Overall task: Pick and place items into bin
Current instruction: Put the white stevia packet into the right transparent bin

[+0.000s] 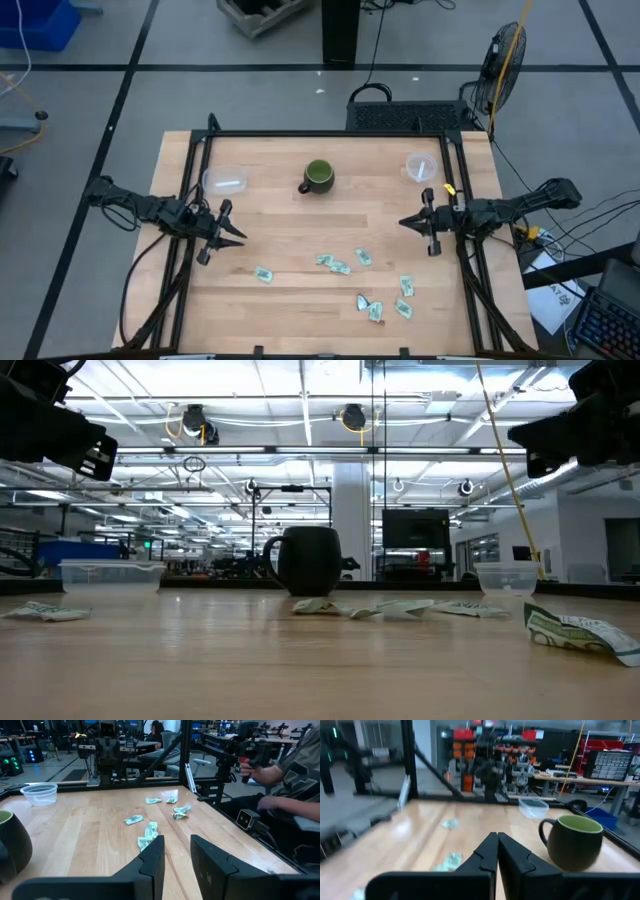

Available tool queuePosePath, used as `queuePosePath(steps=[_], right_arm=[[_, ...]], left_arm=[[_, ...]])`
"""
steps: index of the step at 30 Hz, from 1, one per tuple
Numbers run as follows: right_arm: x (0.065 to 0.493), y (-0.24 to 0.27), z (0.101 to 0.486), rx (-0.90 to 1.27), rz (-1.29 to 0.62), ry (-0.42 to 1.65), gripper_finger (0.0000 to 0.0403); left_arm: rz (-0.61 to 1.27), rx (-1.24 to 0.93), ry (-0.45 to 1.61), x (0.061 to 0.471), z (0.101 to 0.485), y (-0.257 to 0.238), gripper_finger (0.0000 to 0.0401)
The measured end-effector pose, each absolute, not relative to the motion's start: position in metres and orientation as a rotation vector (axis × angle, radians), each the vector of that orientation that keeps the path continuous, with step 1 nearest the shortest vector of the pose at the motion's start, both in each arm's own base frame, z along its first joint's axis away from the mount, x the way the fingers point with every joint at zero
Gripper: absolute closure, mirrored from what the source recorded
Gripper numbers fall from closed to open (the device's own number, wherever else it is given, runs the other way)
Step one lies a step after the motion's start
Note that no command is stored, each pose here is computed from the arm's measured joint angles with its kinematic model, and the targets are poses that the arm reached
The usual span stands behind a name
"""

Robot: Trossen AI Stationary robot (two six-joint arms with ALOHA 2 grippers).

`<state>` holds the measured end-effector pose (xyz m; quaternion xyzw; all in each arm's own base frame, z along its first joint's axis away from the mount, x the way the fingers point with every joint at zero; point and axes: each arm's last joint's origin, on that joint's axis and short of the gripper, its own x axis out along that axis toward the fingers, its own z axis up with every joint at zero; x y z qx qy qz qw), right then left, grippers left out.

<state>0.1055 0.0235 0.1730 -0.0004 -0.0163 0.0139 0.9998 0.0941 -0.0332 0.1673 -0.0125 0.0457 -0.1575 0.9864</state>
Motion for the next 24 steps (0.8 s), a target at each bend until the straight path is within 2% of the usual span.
queuePosePath(steps=[4, 10, 16, 24], right_arm=[[0.105, 0.023, 0.182, 0.201, 0.036, -0.123, 0.0399], [0.103, 0.022, 0.194, 0.247, 0.019, -0.246, 0.0399], [0.1, 0.021, 0.203, 0.492, 0.068, -0.334, 0.0399], [0.1, 0.02, 0.206, 0.512, 0.057, -0.37, 0.0397]], left_arm=[[-0.316, -0.025, 0.092, 0.094, 0.167, -0.033, 0.0304], [-0.316, -0.025, 0.092, 0.094, 0.167, -0.033, 0.0304], [-0.316, -0.025, 0.092, 0.094, 0.167, -0.033, 0.0304], [-0.317, -0.025, 0.091, 0.094, 0.167, -0.033, 0.0304]])
